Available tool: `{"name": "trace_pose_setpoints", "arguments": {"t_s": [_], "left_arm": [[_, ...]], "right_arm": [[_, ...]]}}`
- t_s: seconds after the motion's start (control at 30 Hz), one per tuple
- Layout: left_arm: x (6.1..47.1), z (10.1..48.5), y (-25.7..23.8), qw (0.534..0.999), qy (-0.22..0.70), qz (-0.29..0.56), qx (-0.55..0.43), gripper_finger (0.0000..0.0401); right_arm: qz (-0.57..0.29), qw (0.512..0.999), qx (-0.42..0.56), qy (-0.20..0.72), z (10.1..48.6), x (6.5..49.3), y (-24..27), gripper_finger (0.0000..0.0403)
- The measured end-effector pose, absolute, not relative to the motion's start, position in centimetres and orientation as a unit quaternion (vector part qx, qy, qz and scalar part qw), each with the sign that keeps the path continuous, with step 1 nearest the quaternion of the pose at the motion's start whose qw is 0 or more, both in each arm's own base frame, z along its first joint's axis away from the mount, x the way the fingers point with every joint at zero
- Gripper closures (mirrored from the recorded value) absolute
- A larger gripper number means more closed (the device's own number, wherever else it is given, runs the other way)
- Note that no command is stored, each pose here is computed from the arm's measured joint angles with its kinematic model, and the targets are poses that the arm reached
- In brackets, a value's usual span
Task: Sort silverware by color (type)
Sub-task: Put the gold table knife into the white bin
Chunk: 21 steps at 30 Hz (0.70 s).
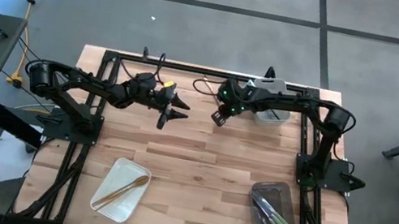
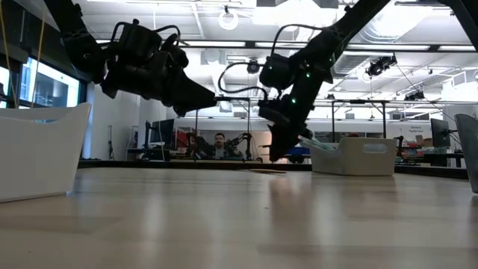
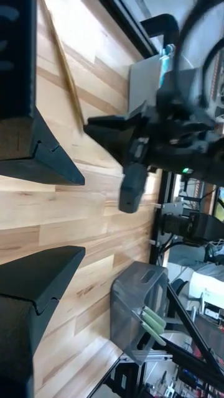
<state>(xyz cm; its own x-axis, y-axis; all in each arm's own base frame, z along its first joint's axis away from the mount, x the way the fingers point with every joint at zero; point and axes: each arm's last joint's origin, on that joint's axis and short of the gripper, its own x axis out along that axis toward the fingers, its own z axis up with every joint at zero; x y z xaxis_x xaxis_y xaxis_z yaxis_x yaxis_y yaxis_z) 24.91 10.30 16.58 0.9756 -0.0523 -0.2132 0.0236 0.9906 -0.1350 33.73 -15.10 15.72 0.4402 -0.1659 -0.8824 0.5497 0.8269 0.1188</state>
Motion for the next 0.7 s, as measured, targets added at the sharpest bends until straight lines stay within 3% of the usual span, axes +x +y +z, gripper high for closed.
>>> {"name": "trace_pose_setpoints", "arguments": {"t_s": [0.4,0.7], "left_arm": [[25.2,16.0,9.4,0.988,0.141,0.015,-0.060,0.0243],[25.4,15.7,8.8,0.985,0.159,0.048,-0.055,0.0243]], "right_arm": [[-0.284,0.829,0.178,0.448,16.4,34.0,-16.3,0.0333],[-0.297,0.821,0.202,0.445,14.3,34.7,-16.6,0.0333]]}}
